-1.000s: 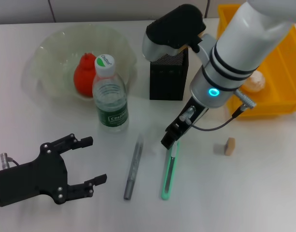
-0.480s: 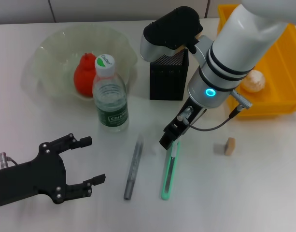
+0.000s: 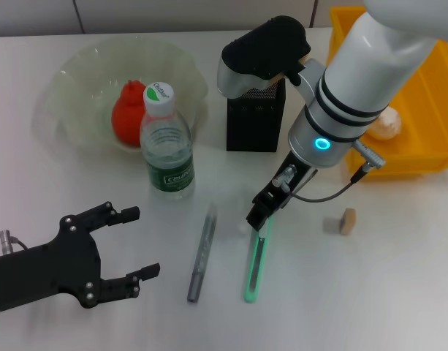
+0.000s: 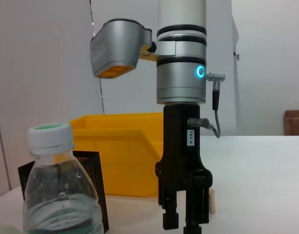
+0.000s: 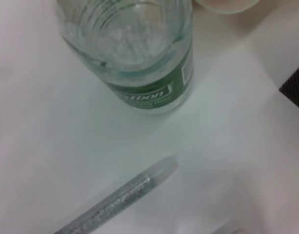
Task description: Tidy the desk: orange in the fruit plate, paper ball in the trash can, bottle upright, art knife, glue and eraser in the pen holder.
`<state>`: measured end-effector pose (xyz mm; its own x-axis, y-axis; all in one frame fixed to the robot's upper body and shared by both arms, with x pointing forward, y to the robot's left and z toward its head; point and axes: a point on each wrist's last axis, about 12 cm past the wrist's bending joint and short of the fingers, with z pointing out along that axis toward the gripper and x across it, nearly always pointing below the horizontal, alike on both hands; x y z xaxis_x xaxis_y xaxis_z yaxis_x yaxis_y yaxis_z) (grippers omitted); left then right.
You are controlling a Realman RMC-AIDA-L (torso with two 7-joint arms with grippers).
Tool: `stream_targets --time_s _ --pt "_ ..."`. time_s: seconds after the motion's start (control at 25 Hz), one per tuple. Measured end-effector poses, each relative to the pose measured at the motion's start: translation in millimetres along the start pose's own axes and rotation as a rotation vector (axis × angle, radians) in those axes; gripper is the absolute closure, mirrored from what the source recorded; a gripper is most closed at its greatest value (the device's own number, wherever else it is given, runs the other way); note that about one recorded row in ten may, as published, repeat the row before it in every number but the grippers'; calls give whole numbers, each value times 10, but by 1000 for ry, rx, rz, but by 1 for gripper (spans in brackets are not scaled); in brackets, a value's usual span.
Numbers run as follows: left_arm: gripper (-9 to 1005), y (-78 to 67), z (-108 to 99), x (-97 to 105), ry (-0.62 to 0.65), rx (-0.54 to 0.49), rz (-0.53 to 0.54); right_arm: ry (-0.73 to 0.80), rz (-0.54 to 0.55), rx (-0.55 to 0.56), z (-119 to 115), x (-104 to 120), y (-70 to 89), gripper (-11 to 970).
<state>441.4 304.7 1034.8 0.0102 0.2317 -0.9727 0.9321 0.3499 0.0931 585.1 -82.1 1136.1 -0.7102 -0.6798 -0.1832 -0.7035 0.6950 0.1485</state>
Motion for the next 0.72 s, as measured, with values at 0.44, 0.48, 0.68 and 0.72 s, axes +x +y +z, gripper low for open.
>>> stream_targets --time_s 0.44,0.48,0.68,0.72 --pt "170 13 23 -8 0 4 5 0 9 2 21 5 -20 361" --pt "170 14 24 -9 0 4 6 0 9 3 24 5 -23 360" --pt "170 15 24 -8 0 4 7 -7 14 6 37 2 -35 360" --pt "170 15 24 -8 0 4 7 -8 15 6 40 1 -38 360"
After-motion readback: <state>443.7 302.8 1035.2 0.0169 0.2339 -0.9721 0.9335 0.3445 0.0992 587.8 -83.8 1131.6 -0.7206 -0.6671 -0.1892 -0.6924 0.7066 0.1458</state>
